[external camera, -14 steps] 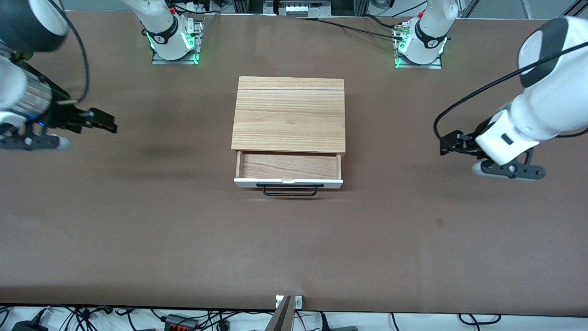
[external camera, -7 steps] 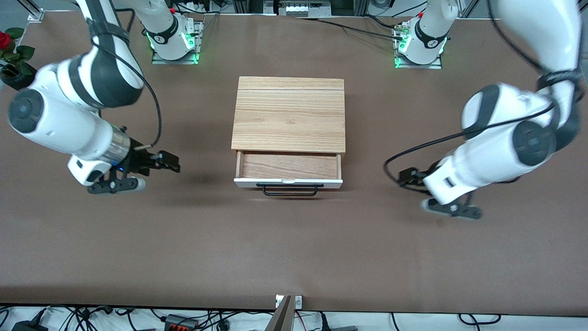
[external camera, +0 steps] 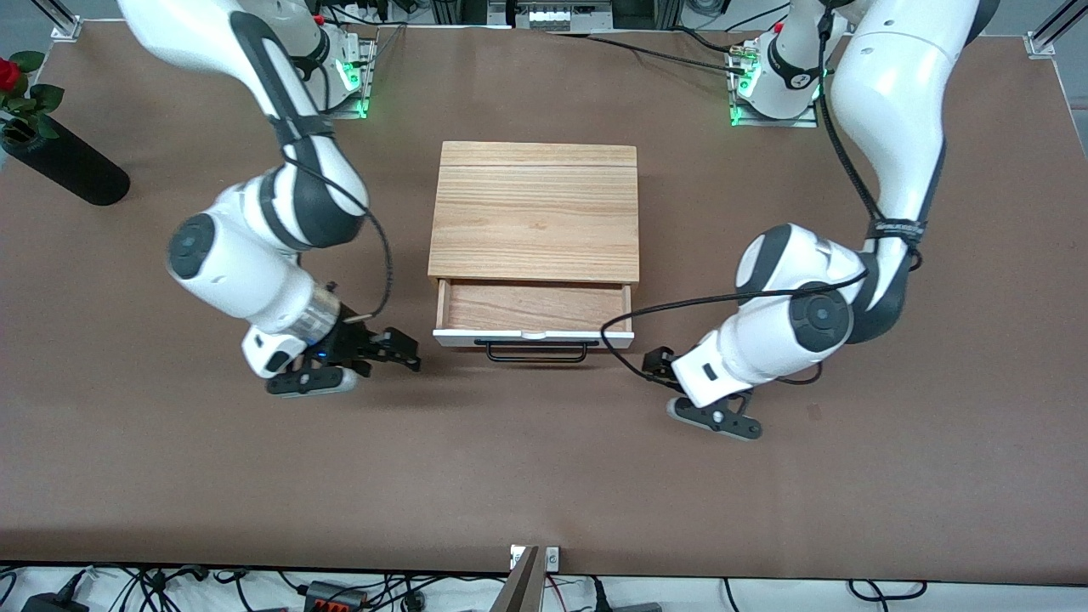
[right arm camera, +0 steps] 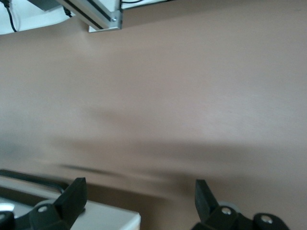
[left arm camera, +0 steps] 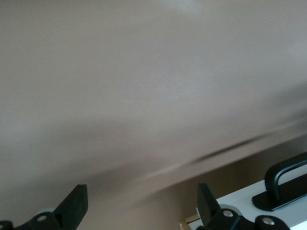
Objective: Close drawer with both arms simultaneously
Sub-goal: 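Move both grippers to the open drawer's front corners, then push the white drawer front into the cabinet with both grippers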
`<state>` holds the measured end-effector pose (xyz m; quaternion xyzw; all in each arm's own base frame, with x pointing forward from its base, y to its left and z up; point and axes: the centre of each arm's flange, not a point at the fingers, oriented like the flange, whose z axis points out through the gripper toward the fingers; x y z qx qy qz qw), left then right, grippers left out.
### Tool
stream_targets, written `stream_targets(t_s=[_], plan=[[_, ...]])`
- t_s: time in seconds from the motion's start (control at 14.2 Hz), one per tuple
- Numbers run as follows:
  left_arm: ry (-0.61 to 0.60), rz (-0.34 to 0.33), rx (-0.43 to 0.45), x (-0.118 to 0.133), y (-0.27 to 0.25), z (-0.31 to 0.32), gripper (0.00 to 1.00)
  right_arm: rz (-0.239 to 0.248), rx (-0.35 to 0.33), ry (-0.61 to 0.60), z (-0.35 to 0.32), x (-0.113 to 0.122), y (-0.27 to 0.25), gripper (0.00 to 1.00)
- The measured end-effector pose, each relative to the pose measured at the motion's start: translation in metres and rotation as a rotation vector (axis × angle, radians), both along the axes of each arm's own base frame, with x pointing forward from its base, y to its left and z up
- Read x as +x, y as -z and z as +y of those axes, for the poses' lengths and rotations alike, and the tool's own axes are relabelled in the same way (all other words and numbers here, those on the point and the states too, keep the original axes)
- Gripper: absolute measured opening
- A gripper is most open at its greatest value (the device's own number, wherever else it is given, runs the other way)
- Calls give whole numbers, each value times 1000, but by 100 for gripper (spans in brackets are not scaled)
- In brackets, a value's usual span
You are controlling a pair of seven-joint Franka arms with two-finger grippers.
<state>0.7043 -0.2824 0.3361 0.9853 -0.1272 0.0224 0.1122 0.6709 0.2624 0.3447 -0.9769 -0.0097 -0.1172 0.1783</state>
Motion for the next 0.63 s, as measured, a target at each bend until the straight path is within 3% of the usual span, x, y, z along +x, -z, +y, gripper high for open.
stream_targets(t_s=[0.14, 0.28, 0.63], plan=[[7, 0, 0, -2, 0, -5, 100, -16, -8, -6, 19, -3, 25, 100], [8, 5, 2, -2, 2, -5, 100, -3, -11, -12, 31, -6, 41, 100], [29, 59, 20, -12, 16, -12, 100, 15, 5, 3, 55, -14, 43, 100]])
